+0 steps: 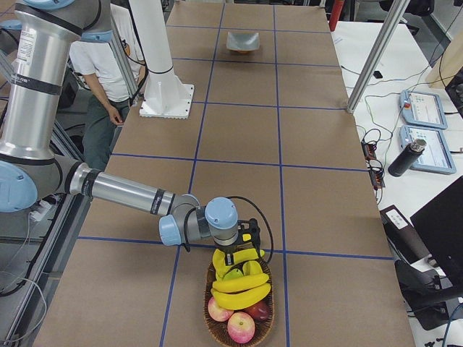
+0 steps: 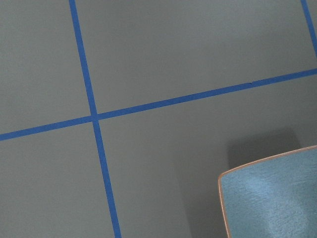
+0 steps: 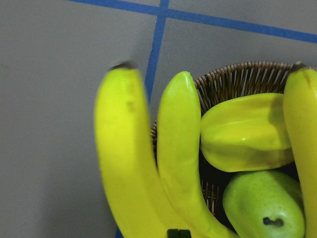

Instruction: Transfer all bananas from basket to plate

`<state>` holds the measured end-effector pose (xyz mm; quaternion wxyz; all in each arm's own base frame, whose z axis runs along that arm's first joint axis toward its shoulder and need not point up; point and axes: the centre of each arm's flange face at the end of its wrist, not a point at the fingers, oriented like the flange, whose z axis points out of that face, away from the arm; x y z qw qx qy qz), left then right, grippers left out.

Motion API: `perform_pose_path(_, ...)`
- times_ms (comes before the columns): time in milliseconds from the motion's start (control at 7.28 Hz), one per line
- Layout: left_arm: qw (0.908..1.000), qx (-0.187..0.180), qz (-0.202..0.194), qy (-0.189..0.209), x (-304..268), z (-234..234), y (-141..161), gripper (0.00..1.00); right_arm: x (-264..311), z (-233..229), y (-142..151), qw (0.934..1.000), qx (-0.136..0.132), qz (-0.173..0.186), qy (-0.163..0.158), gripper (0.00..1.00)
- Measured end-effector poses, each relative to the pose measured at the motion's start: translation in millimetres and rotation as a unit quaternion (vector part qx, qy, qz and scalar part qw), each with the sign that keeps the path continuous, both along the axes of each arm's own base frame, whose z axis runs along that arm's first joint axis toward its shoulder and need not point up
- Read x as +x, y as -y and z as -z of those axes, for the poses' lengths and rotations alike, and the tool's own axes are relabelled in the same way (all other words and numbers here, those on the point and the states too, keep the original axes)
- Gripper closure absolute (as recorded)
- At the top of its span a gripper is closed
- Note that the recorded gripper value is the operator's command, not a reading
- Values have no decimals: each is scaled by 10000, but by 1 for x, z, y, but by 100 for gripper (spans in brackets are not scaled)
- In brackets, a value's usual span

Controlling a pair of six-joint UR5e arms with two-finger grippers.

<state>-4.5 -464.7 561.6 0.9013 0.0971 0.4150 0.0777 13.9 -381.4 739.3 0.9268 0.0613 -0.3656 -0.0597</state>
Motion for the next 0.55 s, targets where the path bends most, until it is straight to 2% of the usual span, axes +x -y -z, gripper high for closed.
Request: perform_pose_path(550, 10000, 12, 1, -2, 0, 1, 0, 0, -1, -6, -1, 10000, -48, 1, 36, 100)
